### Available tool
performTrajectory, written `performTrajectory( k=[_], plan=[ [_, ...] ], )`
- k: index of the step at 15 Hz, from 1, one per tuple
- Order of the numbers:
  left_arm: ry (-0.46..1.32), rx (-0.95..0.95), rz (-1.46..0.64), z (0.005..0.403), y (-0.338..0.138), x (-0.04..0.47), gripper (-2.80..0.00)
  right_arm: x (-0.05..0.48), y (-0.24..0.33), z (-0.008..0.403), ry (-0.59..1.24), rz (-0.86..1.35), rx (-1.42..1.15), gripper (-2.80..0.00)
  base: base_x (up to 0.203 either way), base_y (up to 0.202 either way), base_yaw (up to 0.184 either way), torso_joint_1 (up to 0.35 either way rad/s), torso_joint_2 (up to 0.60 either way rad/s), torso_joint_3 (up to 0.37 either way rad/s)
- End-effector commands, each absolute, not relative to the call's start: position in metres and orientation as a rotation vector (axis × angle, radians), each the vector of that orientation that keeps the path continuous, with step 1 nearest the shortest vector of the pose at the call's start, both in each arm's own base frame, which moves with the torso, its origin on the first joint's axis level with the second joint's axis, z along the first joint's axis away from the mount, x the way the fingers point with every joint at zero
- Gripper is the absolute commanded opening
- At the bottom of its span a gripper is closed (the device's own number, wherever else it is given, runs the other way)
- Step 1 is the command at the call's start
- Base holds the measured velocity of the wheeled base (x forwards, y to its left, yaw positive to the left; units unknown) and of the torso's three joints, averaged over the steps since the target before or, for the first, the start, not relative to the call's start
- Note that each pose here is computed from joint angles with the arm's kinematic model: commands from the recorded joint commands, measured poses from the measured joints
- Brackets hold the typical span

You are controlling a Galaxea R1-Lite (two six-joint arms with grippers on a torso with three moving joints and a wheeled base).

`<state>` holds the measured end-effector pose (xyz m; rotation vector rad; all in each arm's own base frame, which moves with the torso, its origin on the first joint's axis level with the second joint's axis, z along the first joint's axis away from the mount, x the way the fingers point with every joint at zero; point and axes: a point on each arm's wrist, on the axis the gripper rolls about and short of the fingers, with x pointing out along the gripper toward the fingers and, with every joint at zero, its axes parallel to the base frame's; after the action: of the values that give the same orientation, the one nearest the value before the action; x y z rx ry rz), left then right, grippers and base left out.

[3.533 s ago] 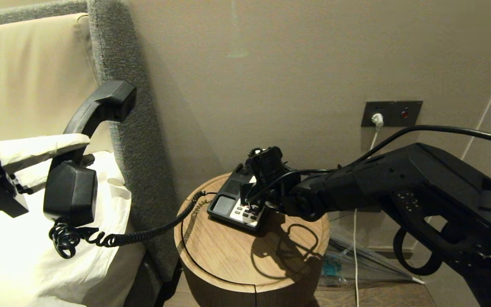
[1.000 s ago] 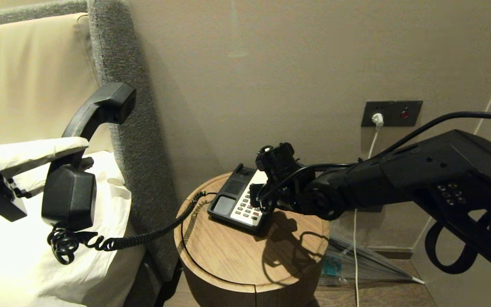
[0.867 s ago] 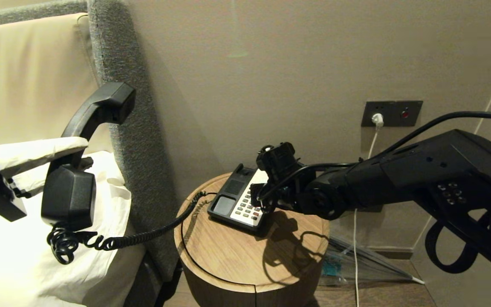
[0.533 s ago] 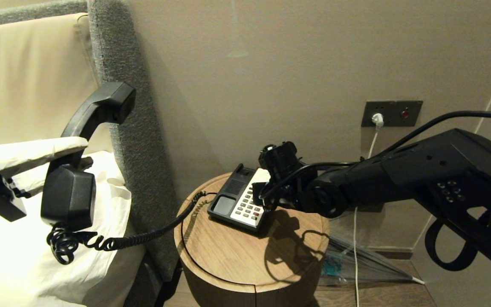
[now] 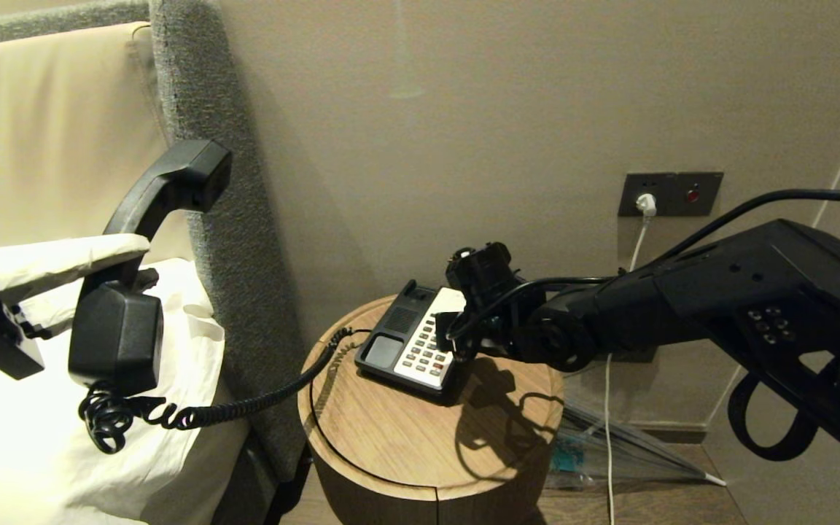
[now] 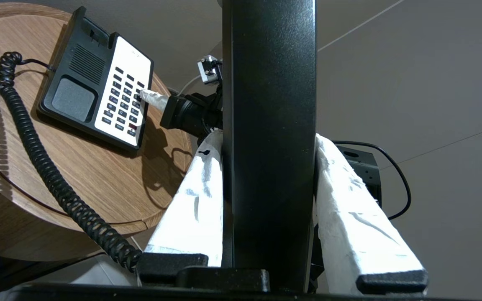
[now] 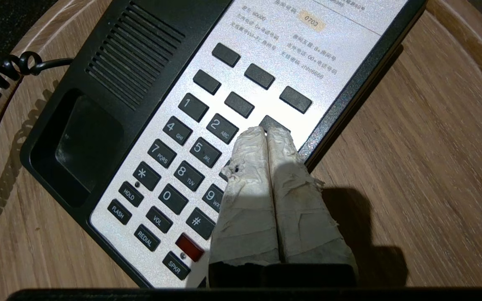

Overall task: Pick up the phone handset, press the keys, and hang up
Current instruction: Dial the number

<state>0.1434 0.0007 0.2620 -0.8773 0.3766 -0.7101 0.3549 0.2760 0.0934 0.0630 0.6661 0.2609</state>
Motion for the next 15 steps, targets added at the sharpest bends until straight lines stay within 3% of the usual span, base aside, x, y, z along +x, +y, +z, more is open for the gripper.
performTrajectory(
  k=[1,15],
  plan=[
    [0.379,-0.881,-0.714,0.262,0.001,0.143,-2.80,0.352,0.274,0.094,0.671,0.263,0.065,-2.80,0.000,0.000,0.000,0.000,0.00,0.000],
    [0.380,-0.881,-0.714,0.262,0.001,0.144,-2.80,0.351,0.274,0.078,0.708,0.255,0.037,-2.80,0.000,0.000,0.000,0.000,0.00,0.000]
  ],
)
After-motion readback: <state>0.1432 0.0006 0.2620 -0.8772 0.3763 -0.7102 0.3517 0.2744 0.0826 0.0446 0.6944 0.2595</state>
